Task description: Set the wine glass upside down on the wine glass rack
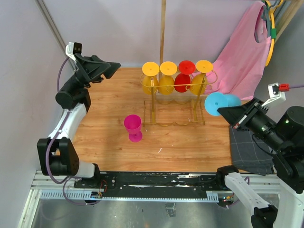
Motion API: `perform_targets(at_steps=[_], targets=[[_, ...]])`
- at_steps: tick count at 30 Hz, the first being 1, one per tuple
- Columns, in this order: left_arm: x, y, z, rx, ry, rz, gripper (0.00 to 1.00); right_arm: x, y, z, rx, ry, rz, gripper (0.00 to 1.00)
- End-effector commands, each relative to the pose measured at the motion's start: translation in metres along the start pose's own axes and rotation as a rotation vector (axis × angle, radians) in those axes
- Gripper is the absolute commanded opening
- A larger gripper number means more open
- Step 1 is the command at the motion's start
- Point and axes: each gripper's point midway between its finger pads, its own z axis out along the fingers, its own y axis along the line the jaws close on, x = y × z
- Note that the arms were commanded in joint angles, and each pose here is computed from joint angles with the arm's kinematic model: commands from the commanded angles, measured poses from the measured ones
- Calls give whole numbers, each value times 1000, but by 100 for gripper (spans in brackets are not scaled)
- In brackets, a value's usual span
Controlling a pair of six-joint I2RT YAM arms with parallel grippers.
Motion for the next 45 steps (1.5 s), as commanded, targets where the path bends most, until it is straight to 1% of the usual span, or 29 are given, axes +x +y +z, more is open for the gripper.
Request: perform_targets(at_steps=[1, 4, 8, 13, 18, 26, 36, 45], targets=[[19, -21, -5, 48, 48, 92, 68, 23, -19, 9, 51, 47, 145, 1], [20, -21, -5, 42, 49, 91, 68, 40, -27, 26, 24, 77, 248, 1], [21, -22, -5, 34, 49, 98, 68, 43, -30, 41, -2, 77, 302, 1], [21, -22, -4, 20, 48, 102, 68, 35, -31, 57, -9, 64, 321, 1], [20, -22, -3, 19, 47, 103, 68, 31, -38, 74, -20, 46, 394, 1], [18, -20, -2, 11, 43, 102, 68, 17, -55, 86, -40, 23, 496, 1], [16, -20, -1, 6, 41, 107, 68, -2, -63, 103, -62, -18, 522, 1], [15, -18, -1, 3, 38, 100, 67, -8, -78, 109, -29, -47, 536, 1]])
